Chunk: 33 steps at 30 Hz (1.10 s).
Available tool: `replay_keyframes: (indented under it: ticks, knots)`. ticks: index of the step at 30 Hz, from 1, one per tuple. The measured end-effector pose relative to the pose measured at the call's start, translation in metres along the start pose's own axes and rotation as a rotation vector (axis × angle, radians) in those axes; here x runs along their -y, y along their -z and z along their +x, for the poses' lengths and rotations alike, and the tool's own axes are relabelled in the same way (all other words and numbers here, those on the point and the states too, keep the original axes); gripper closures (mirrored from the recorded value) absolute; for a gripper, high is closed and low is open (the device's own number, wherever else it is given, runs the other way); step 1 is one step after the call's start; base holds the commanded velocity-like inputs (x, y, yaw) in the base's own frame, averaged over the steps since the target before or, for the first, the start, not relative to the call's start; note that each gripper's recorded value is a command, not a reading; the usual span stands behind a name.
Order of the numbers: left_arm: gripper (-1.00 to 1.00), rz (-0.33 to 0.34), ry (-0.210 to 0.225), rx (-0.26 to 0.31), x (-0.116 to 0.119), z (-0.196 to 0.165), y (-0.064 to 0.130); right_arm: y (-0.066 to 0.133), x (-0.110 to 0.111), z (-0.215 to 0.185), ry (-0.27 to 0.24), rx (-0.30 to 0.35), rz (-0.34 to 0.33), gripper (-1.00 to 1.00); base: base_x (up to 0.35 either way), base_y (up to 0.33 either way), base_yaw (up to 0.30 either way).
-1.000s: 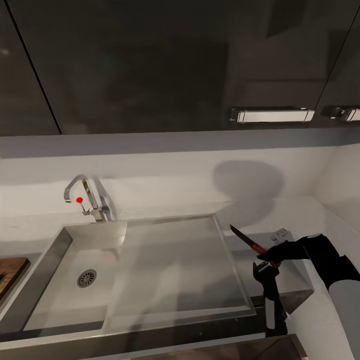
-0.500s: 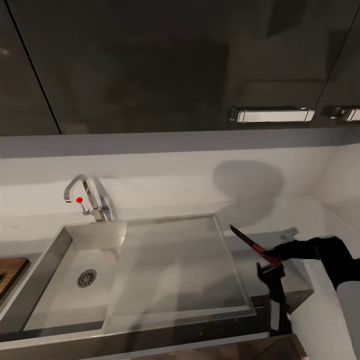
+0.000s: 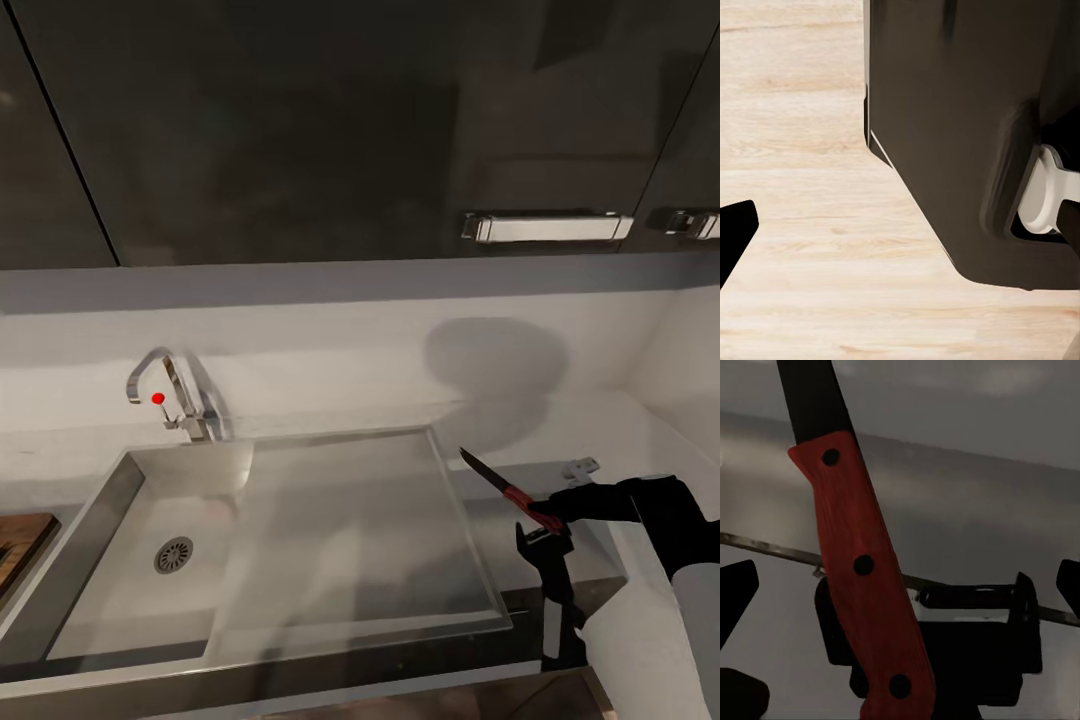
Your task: In the kitchen, take the Vidalia onion out of the sink, dice it on the chopping board with the paring knife, put the diced onion into the bowl on the countertop, then place both the paring knife and the chopping board into the sink.
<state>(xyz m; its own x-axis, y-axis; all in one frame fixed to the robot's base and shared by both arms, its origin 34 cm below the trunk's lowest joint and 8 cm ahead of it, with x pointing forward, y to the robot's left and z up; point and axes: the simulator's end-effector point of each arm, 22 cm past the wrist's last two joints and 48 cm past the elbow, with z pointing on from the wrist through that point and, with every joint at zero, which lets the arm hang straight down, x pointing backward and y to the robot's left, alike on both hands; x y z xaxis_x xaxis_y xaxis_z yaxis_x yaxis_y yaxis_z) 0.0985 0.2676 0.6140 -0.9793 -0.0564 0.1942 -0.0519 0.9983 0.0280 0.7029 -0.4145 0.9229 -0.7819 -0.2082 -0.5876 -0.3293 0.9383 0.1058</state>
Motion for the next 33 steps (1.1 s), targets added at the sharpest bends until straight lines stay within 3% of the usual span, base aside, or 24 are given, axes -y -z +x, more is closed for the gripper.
replay_keyframes:
  ticks: [12,24,25,33]
  knots:
    - [-1.0,0.0,0.0,-0.005,0.0,0.002,0.0,-0.013,-0.005,0.018,0.098,-0.082,0.028,-1.0,0.0,0.0,0.0]
    - [-1.0,-0.001,0.0,-0.013,0.0,0.005,-0.001,-0.015,-0.004,0.017,0.111,-0.083,0.034,-1.0,0.0,0.0,0.0]
    - [-1.0,-0.001,0.0,-0.013,0.0,0.006,-0.001,-0.015,-0.004,0.017,0.111,-0.083,0.034,1.0,0.0,0.0,0.0]
    - [-1.0,-0.001,0.0,-0.013,0.0,0.006,-0.001,-0.015,-0.003,0.017,0.116,-0.084,0.035,1.0,0.0,0.0,0.0]
